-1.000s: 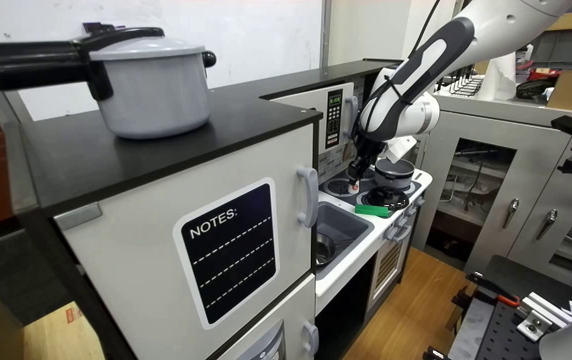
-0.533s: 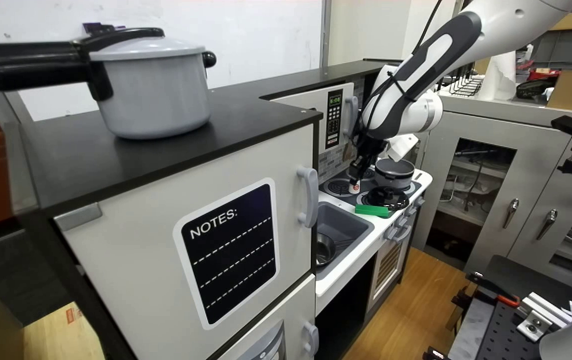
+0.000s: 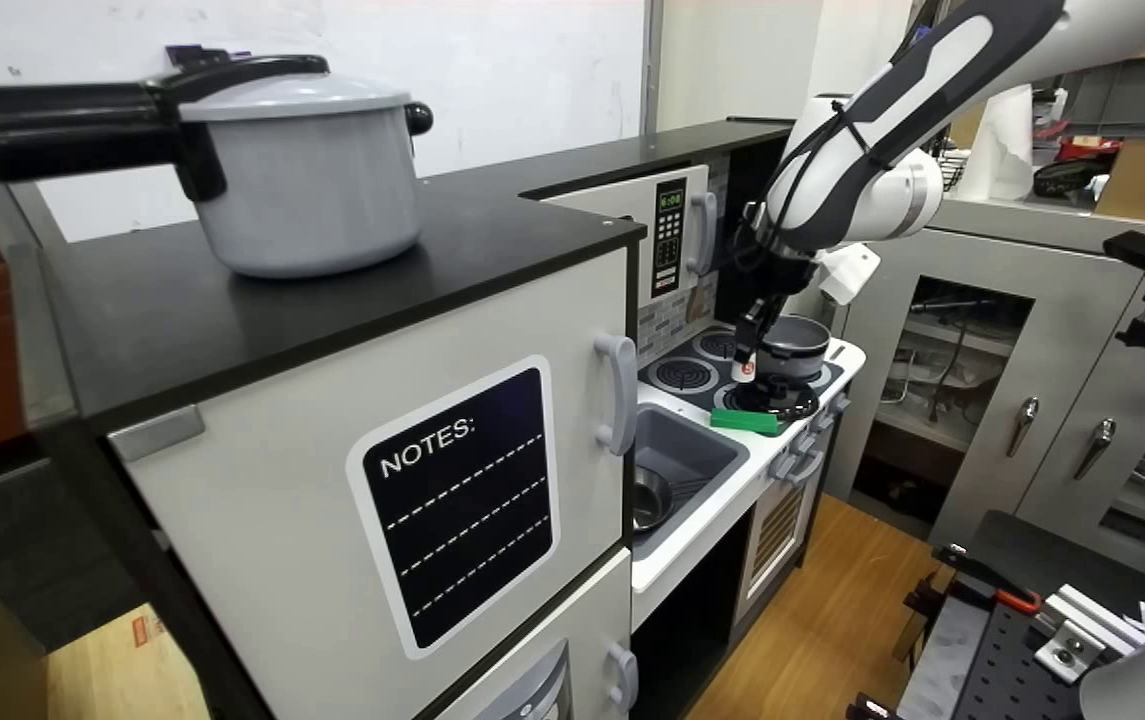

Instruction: Pick up and put down the green block then put the salt cellar inside the pot and the green block in the sink

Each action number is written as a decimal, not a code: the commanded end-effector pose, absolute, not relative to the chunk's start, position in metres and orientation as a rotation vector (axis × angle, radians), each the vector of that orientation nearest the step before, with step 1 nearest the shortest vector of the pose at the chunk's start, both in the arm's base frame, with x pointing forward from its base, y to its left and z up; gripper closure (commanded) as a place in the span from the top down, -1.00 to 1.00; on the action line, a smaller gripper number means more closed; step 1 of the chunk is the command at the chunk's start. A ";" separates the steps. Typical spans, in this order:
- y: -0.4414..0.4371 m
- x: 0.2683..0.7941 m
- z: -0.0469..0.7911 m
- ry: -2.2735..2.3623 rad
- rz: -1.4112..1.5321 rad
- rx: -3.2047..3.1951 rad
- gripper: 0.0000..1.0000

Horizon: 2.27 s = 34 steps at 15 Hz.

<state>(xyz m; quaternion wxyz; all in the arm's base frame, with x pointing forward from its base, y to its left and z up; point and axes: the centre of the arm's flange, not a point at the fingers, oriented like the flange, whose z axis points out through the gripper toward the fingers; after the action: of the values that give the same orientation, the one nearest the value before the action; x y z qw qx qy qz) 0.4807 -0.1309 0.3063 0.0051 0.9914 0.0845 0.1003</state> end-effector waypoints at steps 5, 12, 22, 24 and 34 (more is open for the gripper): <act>-0.142 0.461 0.335 0.304 0.316 3.052 -0.83; -0.160 0.462 0.350 0.229 0.321 2.981 -0.83; -0.182 0.470 0.354 -0.092 0.292 2.996 -0.83; -0.192 0.468 0.357 -0.179 0.295 3.000 -0.83; -0.274 0.427 0.371 -0.436 0.324 2.961 -0.83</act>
<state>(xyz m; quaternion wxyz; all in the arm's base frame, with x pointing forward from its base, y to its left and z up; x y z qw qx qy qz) 0.4150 -0.2835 0.3704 0.0714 0.9792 -0.1549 0.1101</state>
